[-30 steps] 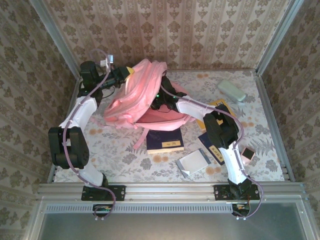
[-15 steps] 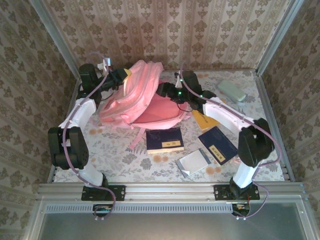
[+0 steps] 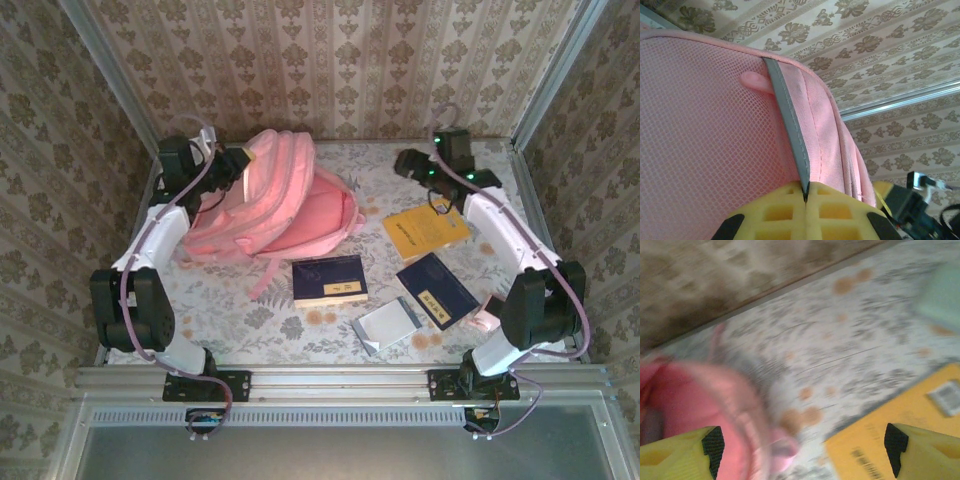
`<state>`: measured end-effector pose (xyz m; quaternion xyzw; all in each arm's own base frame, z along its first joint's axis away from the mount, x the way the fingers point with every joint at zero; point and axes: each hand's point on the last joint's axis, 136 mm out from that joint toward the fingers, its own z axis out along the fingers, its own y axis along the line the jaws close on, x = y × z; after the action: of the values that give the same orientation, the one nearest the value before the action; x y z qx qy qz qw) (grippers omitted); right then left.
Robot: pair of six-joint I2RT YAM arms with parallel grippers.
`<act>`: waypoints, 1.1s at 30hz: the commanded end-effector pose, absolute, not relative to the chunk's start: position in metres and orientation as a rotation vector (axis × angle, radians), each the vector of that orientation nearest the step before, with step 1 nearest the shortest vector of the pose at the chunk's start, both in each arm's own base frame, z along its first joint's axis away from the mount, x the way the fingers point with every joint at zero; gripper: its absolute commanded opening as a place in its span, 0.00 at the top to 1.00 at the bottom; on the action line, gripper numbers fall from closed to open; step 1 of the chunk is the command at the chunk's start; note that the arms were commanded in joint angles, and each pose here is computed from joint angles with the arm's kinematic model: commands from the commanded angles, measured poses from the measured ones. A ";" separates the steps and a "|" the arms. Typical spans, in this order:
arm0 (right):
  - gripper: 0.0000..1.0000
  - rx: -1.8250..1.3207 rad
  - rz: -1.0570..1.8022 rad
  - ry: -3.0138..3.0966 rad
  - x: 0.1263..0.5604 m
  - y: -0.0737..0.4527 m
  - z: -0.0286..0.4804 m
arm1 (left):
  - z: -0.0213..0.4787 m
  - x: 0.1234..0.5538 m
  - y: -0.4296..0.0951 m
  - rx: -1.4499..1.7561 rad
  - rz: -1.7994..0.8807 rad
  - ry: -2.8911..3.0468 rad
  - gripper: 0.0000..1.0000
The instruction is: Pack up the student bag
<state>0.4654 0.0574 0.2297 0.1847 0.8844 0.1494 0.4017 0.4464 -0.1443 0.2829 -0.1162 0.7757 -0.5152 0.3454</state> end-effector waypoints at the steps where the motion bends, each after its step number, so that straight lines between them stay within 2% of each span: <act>1: 0.14 0.689 0.291 2.262 0.477 0.000 0.202 | 0.298 0.450 -0.150 -0.245 -1.408 1.918 1.00; 7: 0.15 0.870 0.214 2.305 0.514 -0.079 0.161 | 0.288 0.453 -0.153 -0.291 -1.467 1.916 1.00; 18: 0.13 0.898 0.237 2.398 0.573 -0.140 0.118 | 0.278 0.453 -0.171 -0.279 -1.506 1.943 1.00; 23: 0.12 0.911 0.304 2.468 0.580 -0.147 0.097 | 0.274 0.454 -0.180 -0.264 -1.521 1.957 1.00; 33: 0.08 0.856 0.589 2.556 0.571 -0.108 0.075 | 0.282 0.453 -0.183 -0.240 -1.567 1.917 1.00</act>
<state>0.5809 -0.1327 0.0717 0.3289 0.9037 0.1675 0.2168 0.4544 -0.1783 0.2525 -0.1319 0.7551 -0.5747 0.2866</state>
